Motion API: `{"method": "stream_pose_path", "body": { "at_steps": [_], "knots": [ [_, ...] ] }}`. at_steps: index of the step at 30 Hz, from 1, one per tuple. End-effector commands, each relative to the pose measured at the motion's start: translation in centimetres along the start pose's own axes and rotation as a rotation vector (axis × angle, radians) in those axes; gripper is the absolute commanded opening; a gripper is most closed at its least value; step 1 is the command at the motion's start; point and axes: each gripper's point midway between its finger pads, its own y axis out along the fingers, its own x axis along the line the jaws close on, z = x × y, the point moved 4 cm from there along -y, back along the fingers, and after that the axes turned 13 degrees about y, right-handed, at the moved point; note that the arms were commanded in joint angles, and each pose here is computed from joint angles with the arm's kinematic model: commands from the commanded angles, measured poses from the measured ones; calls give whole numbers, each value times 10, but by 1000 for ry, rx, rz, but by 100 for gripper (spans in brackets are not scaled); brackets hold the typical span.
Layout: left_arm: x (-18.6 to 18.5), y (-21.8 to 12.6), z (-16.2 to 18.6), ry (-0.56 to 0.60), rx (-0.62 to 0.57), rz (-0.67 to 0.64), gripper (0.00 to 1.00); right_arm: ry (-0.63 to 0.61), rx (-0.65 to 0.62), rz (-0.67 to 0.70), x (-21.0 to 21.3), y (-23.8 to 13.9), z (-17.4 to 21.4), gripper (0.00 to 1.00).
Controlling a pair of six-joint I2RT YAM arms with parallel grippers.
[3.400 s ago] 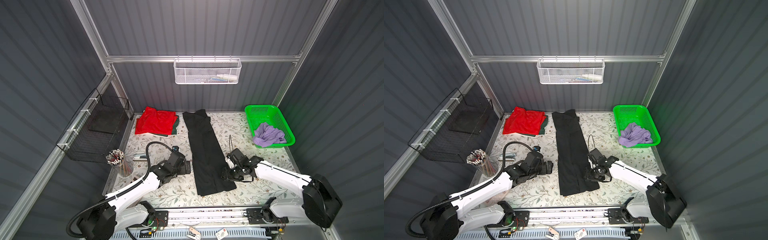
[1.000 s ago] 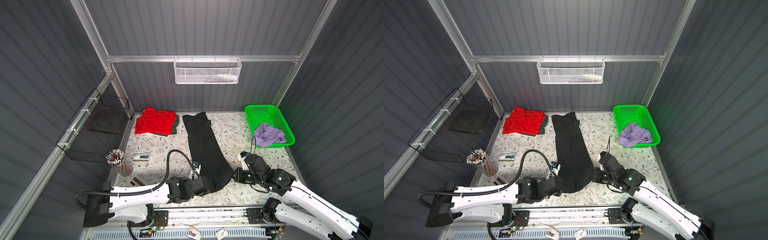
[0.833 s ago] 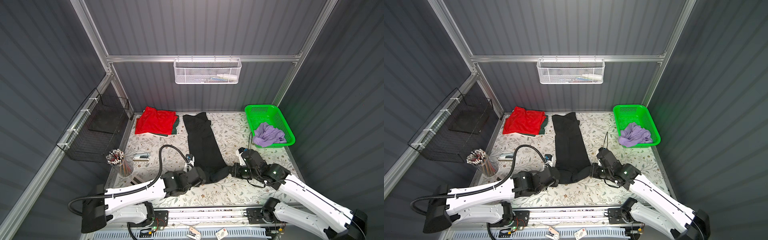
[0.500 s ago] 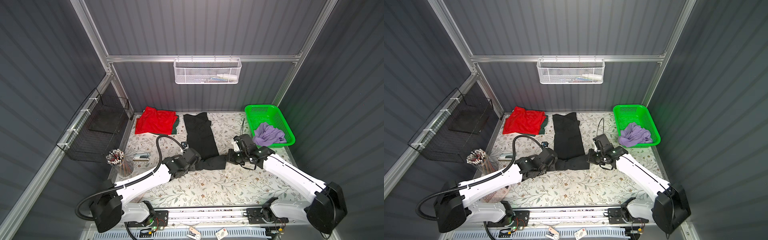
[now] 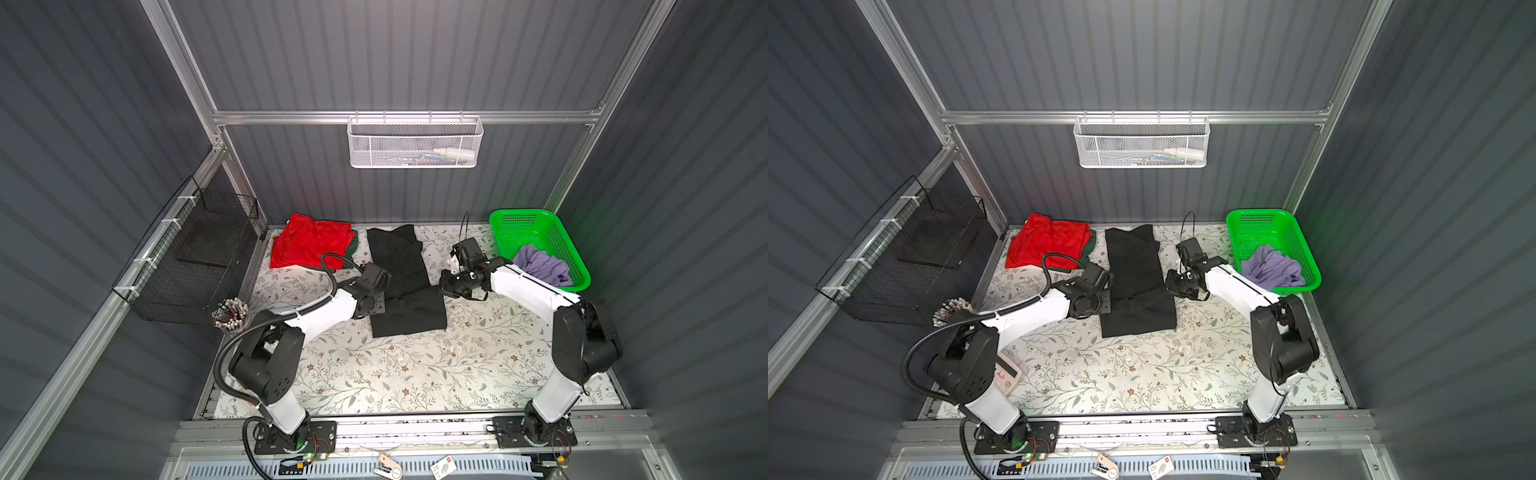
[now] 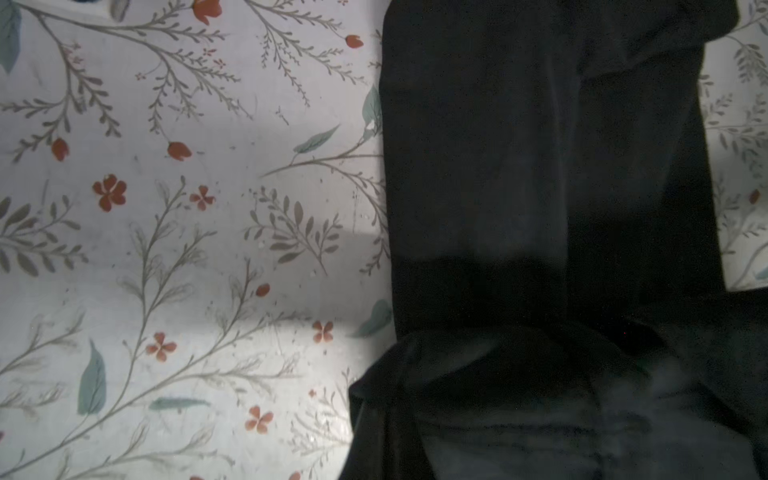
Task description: Fold and stack the t-shirts
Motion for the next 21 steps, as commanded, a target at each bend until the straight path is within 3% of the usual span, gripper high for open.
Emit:
{"method": "stream_pose_path", "body": {
  "at_steps": [1, 2, 3, 5, 7, 9, 11, 14, 21],
  "knots": [
    [2, 11, -18, 11, 0, 41, 0, -4, 1, 11, -4, 4, -19, 3],
    [5, 17, -22, -6, 3, 45, 2, 5, 9, 10, -5, 9, -25, 7],
    [9, 23, -24, -32, 11, 44, 12, 13, 20, 7, -6, 14, -30, 16],
    [15, 32, -32, -74, 11, 72, 54, 30, 42, 8, -10, 21, -39, 33],
    [21, 34, -39, -104, 0, 76, 60, 48, 68, -13, -12, 23, -44, 47],
    [25, 29, -45, -106, -34, 49, 77, 54, 55, -8, -18, 19, -47, 64],
    [26, 18, -49, -89, -63, 49, 85, 54, 30, -5, -24, 10, -44, 73],
    [28, -1, -40, -99, -93, 67, 100, 69, 27, -5, -35, -1, -25, 78],
    [4, -44, 10, -90, -159, 98, 100, 172, 82, -38, -69, -9, 38, 75]
  ]
}}
